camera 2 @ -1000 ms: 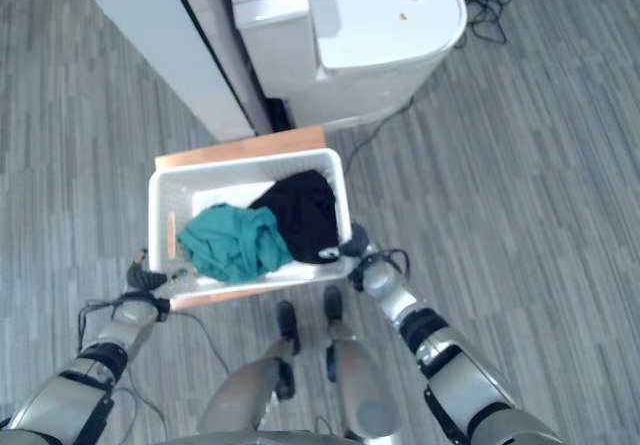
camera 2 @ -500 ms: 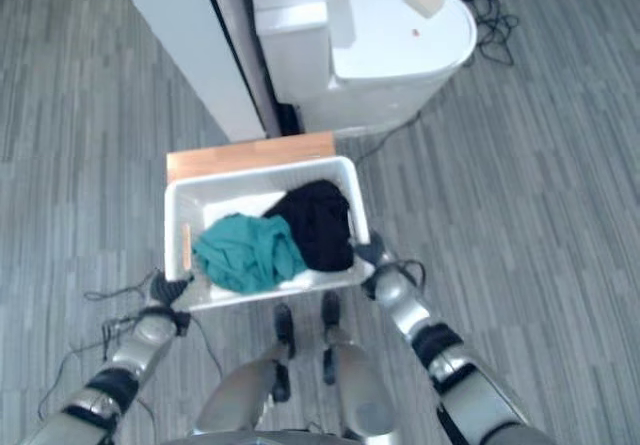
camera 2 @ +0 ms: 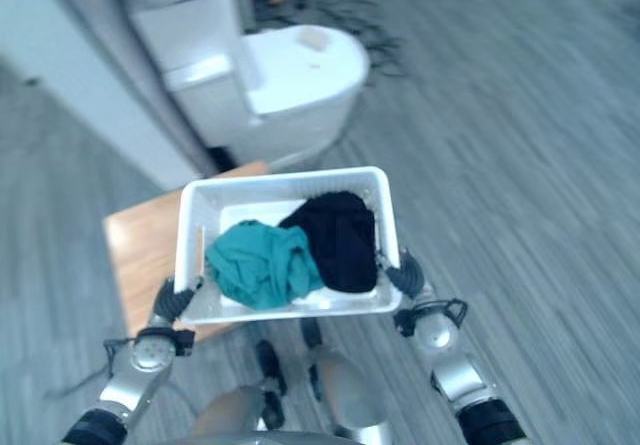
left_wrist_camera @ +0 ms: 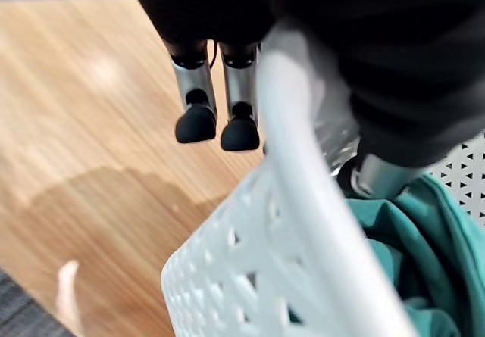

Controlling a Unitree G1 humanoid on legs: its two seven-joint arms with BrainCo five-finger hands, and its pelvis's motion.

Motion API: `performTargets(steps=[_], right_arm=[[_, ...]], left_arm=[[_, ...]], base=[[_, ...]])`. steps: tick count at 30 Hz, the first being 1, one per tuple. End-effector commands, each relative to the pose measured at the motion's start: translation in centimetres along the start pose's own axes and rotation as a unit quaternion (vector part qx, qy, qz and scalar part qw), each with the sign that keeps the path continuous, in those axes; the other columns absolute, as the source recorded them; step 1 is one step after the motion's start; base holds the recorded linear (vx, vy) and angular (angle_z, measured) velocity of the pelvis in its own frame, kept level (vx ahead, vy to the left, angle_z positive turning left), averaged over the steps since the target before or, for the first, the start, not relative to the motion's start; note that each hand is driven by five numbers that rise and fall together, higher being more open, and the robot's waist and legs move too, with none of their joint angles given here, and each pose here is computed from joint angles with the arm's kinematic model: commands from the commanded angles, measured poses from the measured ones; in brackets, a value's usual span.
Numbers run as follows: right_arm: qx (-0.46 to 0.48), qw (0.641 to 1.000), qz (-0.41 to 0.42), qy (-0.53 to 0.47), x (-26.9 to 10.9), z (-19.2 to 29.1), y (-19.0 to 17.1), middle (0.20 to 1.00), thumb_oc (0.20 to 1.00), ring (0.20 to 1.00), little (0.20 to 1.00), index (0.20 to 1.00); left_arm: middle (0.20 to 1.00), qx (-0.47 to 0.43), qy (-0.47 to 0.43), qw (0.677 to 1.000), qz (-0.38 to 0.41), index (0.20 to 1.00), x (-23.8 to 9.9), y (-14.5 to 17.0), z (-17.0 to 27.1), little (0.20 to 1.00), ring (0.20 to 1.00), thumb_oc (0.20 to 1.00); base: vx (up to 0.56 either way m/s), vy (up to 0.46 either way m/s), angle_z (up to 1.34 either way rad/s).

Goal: Grab the laundry basket,head to the washer,open it,put in the laundry and shut it.

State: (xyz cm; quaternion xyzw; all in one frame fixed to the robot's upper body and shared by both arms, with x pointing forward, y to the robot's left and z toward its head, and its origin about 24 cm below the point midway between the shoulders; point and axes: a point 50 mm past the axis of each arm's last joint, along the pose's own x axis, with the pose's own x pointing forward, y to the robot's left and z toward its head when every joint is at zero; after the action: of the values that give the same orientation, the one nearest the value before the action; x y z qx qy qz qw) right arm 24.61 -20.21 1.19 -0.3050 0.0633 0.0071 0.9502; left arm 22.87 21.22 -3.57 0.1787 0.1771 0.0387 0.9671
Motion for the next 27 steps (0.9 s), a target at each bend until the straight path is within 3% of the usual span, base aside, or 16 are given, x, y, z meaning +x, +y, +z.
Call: performTargets(steps=[1, 8, 19, 27], right_arm=[[-0.001, 0.997, -0.006, -0.078, -0.9, 1.9, -1.3, 0.2, 0.2, 0.2, 0.2, 0.2], [0.012, 0.992, -0.019, -0.122, -1.4, 3.6, -2.2, 0.2, 0.2, 0.2, 0.2, 0.2], [-0.003, 0.992, -0.004, -0.122, -0.7, 3.9, -2.1, 0.2, 0.2, 0.2, 0.2, 0.2], [0.025, 0.996, -0.021, -0.08, -1.7, 2.1, -2.0, 0.2, 0.2, 0.2, 0.2, 0.2]], left_arm=[[0.2, -0.045, -0.115, 0.992, -0.027, 0.2, 0.0, -0.7, 4.2, 0.2, 0.2, 0.2], [0.2, -0.059, -0.11, 0.992, -0.033, 0.2, -1.0, -0.8, 3.6, 0.2, 0.2, 0.2], [0.2, -0.114, -0.105, 0.988, 0.0, 0.2, -1.4, -0.8, 3.4, 0.2, 0.2, 0.2], [0.2, -0.1, -0.093, 0.991, 0.001, 0.2, -1.9, -0.3, 2.7, 0.2, 0.2, 0.2]], base=[[0.04, -0.166, -1.71], [0.21, -0.207, -1.97], [0.27, -0.095, -1.28], [0.38, 0.042, -0.4]])
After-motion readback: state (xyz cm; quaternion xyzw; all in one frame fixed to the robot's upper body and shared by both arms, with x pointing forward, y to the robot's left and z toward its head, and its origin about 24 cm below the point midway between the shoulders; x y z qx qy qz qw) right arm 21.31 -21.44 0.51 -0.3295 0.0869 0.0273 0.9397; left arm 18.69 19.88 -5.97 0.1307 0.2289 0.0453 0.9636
